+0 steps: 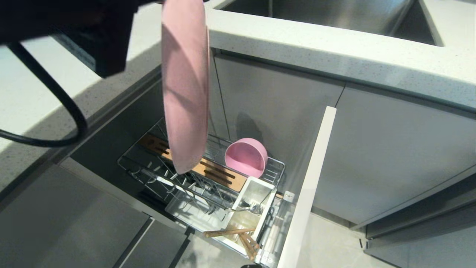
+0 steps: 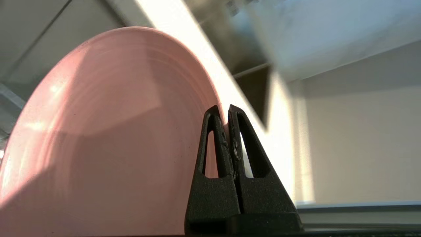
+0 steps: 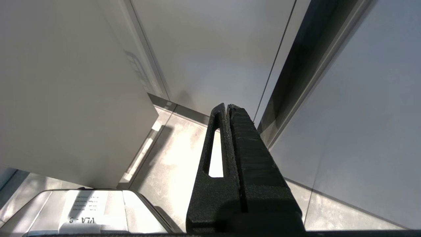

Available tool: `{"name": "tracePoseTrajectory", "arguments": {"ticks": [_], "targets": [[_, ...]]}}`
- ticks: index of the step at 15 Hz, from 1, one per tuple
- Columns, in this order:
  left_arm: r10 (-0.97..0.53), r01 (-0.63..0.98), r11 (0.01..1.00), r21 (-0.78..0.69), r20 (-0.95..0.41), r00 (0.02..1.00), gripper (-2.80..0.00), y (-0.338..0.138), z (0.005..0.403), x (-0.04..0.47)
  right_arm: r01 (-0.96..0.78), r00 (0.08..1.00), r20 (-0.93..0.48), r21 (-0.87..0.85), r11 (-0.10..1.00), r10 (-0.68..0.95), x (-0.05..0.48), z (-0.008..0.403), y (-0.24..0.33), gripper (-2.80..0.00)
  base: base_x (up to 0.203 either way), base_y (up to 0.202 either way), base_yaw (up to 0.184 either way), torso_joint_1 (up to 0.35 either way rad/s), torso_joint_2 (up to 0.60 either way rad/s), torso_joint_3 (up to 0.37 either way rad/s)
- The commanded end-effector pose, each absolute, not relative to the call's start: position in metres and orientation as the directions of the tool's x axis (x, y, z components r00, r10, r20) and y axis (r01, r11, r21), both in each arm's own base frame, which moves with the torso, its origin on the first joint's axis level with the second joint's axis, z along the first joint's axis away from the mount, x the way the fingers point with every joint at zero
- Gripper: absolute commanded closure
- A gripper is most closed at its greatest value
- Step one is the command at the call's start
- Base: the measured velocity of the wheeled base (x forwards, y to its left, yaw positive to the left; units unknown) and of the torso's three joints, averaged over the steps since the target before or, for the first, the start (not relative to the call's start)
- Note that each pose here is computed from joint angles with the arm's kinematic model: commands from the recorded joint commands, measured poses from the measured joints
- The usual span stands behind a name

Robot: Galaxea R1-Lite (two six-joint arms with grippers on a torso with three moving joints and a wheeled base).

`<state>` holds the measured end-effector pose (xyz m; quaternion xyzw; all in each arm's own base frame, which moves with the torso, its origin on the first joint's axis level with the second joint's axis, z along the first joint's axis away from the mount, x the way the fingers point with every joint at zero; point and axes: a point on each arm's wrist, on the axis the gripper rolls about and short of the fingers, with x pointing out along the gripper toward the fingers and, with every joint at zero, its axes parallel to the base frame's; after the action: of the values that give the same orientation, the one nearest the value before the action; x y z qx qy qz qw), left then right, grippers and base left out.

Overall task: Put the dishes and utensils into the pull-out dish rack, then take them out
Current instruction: Pick up the plate and place it in the cupboard

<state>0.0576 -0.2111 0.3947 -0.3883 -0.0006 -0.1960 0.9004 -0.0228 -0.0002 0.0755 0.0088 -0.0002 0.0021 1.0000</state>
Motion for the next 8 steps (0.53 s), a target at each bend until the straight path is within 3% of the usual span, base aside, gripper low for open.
{"name": "tracePoseTrajectory", "arguments": {"ticks": [1, 8], "targets": [[-0.356, 0.334, 0.679, -0.654, 0.105, 0.929, 0.00, -0.234, 0.373, 0.058, -0.005, 1.000, -0.001, 0.017, 1.000, 0.005, -0.023, 0.075, 0.000, 0.00, 0.000, 0.000, 0.000, 0.000, 0.00, 0.000], [-0.290, 0.257, 0.780, -0.571, 0.034, 0.957, 0.00, -0.290, 0.315, 0.066, -0.004, 1.000, -0.001, 0.017, 1.000, 0.004, -0.023, 0.075, 0.000, 0.00, 0.000, 0.000, 0.000, 0.000, 0.00, 0.000]]}}
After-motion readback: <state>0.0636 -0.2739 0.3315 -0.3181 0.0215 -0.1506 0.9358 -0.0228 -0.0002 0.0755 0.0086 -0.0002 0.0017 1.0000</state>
